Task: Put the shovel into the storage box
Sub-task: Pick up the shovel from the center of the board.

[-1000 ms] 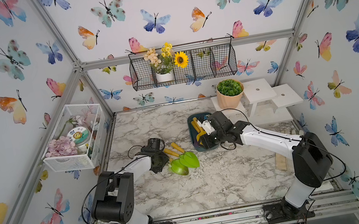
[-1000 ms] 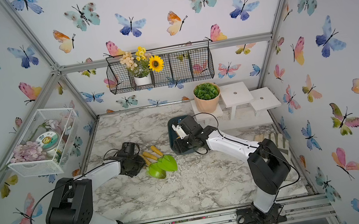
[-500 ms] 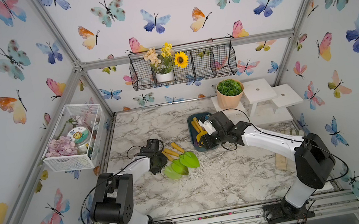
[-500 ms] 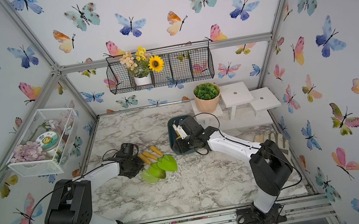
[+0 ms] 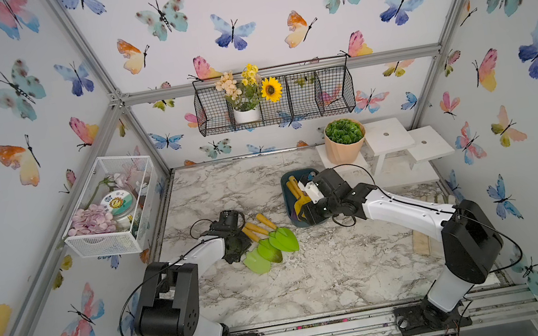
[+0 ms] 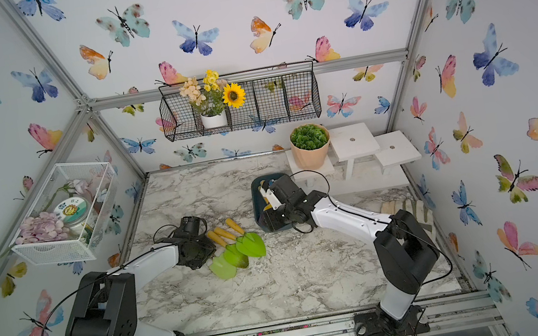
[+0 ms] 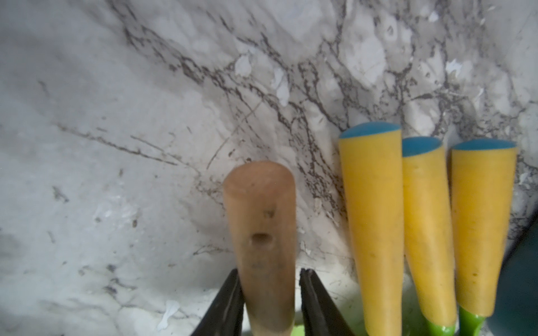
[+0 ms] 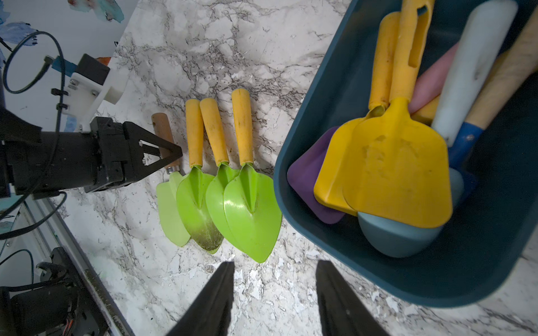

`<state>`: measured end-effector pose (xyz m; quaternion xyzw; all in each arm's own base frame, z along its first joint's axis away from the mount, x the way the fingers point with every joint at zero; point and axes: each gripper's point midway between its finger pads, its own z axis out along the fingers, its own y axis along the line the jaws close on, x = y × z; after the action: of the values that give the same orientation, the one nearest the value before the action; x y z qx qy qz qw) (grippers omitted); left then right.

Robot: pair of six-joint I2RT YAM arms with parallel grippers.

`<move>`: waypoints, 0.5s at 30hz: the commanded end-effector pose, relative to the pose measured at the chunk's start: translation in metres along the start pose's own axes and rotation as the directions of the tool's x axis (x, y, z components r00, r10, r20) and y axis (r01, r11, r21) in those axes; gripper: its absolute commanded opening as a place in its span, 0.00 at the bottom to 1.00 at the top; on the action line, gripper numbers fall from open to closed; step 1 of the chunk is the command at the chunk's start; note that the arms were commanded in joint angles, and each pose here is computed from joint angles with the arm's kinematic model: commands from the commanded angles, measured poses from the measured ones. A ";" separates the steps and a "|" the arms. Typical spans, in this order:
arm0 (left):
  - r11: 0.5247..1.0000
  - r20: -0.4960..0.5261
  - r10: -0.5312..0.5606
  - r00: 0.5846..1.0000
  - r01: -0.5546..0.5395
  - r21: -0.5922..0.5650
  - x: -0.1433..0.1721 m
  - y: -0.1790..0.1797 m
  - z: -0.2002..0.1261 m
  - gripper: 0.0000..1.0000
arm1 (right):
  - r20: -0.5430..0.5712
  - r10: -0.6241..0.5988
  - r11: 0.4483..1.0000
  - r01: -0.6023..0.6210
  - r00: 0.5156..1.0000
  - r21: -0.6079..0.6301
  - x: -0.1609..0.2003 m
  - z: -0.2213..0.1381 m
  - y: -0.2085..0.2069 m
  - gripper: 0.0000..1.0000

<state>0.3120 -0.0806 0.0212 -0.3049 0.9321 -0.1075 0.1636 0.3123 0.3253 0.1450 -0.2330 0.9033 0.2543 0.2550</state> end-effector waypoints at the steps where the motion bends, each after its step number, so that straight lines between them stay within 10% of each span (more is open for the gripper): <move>1: 0.994 -0.056 0.019 0.998 -0.025 -0.107 0.013 0.026 0.010 0.34 | 0.028 0.005 1.000 -0.005 1.000 0.009 -0.002 -0.007 0.000 0.50; 15: 0.991 -0.018 0.066 0.998 -0.067 -0.117 0.005 0.026 -0.015 0.07 | 0.047 -0.007 1.000 0.006 0.999 0.020 -0.008 -0.008 0.000 0.50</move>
<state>0.3024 -0.0768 0.0213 -0.2860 0.9427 -0.0882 0.1474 0.3139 0.3252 0.1476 -0.2289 0.9019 0.2557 0.2624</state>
